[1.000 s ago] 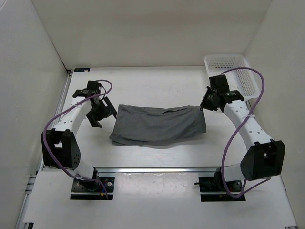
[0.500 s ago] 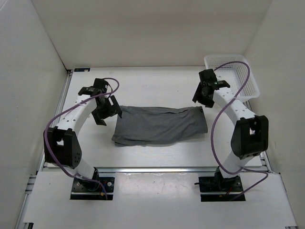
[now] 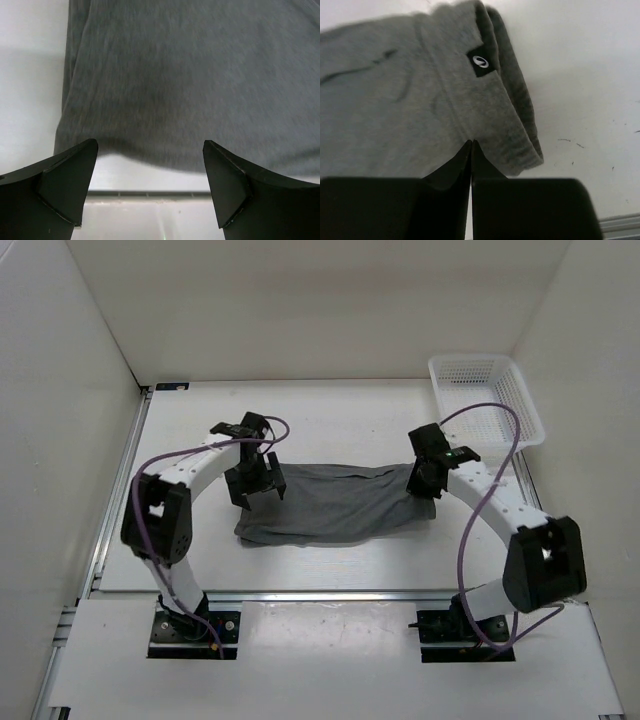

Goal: Fold and stack the shorts
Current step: Fold the shorts

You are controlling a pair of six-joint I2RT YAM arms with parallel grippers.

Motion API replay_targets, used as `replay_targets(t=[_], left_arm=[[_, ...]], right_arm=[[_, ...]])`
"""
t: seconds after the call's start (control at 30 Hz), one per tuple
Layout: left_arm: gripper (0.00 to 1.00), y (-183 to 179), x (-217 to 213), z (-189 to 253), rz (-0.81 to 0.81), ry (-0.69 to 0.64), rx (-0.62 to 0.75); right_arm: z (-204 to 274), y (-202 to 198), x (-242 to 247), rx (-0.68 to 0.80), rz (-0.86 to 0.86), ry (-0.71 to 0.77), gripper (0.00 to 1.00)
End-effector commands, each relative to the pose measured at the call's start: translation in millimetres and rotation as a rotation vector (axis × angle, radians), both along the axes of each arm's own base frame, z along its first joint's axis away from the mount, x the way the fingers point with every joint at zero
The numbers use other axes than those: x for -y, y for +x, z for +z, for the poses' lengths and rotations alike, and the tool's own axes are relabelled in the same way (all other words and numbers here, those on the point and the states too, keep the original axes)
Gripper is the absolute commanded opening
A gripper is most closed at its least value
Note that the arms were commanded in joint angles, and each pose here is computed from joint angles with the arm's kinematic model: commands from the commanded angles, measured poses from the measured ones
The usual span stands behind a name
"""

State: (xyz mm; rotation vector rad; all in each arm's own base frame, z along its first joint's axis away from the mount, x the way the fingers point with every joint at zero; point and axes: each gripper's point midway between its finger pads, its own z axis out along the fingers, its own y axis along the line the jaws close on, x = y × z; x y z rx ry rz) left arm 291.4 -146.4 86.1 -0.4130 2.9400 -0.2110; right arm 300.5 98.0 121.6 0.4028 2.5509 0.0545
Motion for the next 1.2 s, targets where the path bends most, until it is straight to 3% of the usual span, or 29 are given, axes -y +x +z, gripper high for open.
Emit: replay_targets(t=[0.0,0.2,0.27,0.43,0.57,0.7,0.97,1.1,1.17], left_arm=[[0.97,24.0,0.7,-10.7,0.014,0.038,0.033],[0.96,38.2,-2.8,-28.7,0.000,0.093,0.021],[0.96,40.0,-2.4,-31.0,-0.010,0.096,0.018],[0.96,47.9,-3.7,-5.0,-0.024,0.102,0.068],[0.96,49.2,-1.3,29.5,-0.034,0.070,0.127],[0.96,37.1,5.0,46.1,-0.048,0.006,0.140],[0.96,9.9,12.0,-3.8,-0.044,-0.035,0.030],[0.96,17.4,13.3,8.2,-0.042,-0.040,0.072],[0.96,15.5,6.4,20.7,-0.046,-0.013,0.091]], right_arm=[[-42.5,5.2,-6.9,-0.069,-0.012,-0.002,0.01],[-104.1,21.2,0.1,-0.188,-0.051,-0.046,0.00],[-98.5,25.4,-2.7,-0.182,-0.036,-0.040,0.00],[-40.3,28.4,-1.2,-0.077,-0.019,-0.021,0.00],[7.5,13.8,6.3,0.022,-0.004,-0.020,0.10],[21.9,-8.7,10.7,0.066,-0.001,0.004,0.12],[-50.4,-31.1,-9.7,-0.074,0.027,0.110,0.10],[-89.5,-25.7,-3.3,-0.102,0.003,0.058,0.07],[-82.8,-18.4,-7.4,-0.121,0.016,0.054,0.05]])
